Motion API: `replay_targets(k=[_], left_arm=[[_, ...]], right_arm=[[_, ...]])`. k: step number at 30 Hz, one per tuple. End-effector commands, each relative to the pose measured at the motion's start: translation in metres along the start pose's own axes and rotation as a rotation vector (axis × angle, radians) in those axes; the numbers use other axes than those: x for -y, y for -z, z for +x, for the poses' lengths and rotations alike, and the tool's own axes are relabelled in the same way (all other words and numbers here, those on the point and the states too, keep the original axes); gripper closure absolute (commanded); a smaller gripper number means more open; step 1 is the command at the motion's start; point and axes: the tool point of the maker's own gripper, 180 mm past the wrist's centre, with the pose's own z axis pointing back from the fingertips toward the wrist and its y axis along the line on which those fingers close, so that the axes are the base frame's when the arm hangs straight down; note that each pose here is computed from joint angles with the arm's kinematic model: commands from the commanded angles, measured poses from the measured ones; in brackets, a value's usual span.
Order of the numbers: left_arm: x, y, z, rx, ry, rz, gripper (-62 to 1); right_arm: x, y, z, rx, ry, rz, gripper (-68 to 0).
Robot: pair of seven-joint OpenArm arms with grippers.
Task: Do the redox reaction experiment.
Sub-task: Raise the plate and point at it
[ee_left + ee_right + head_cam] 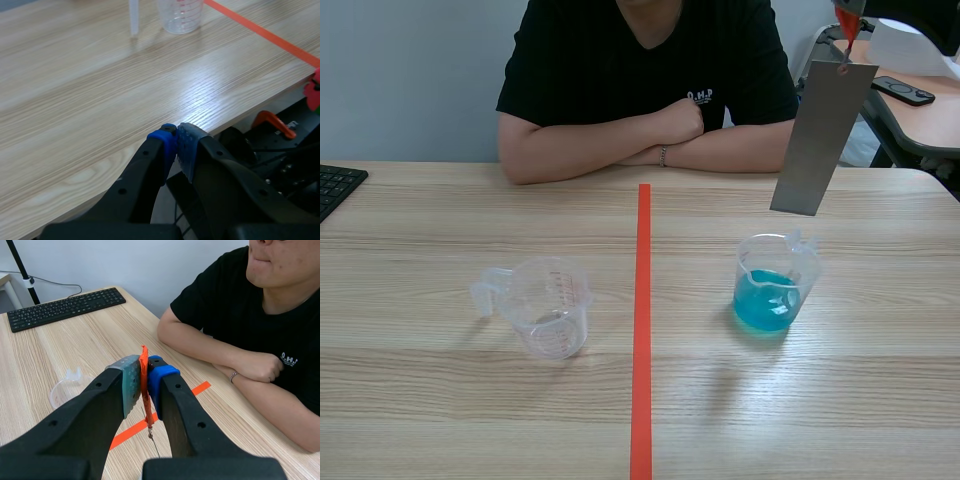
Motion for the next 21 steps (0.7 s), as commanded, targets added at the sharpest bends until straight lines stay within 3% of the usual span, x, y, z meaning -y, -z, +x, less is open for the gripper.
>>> replay_targets(k=[1, 9, 14, 21], left_arm=[[-0.013, 0.004, 0.011, 0.041, -0.012, -0.003, -2.7], [-0.061, 0.036, 0.037, 0.1, -0.062, -0.085, -2.6], [-0.101, 0.073, 0.056, 0.097, -0.025, -0.112, -2.5], [-0.154, 0.123, 0.121, 0.195, 0.05, -0.138, -2.5]], right_arm=[[0.002, -0.003, 0.016, 0.037, -0.028, 0.002, -1.5], [0.002, -0.003, 0.016, 0.036, -0.028, 0.002, -1.5], [0.002, -0.003, 0.016, 0.036, -0.027, 0.002, -1.5], [0.002, -0.003, 0.016, 0.037, -0.027, 0.003, -1.5]])
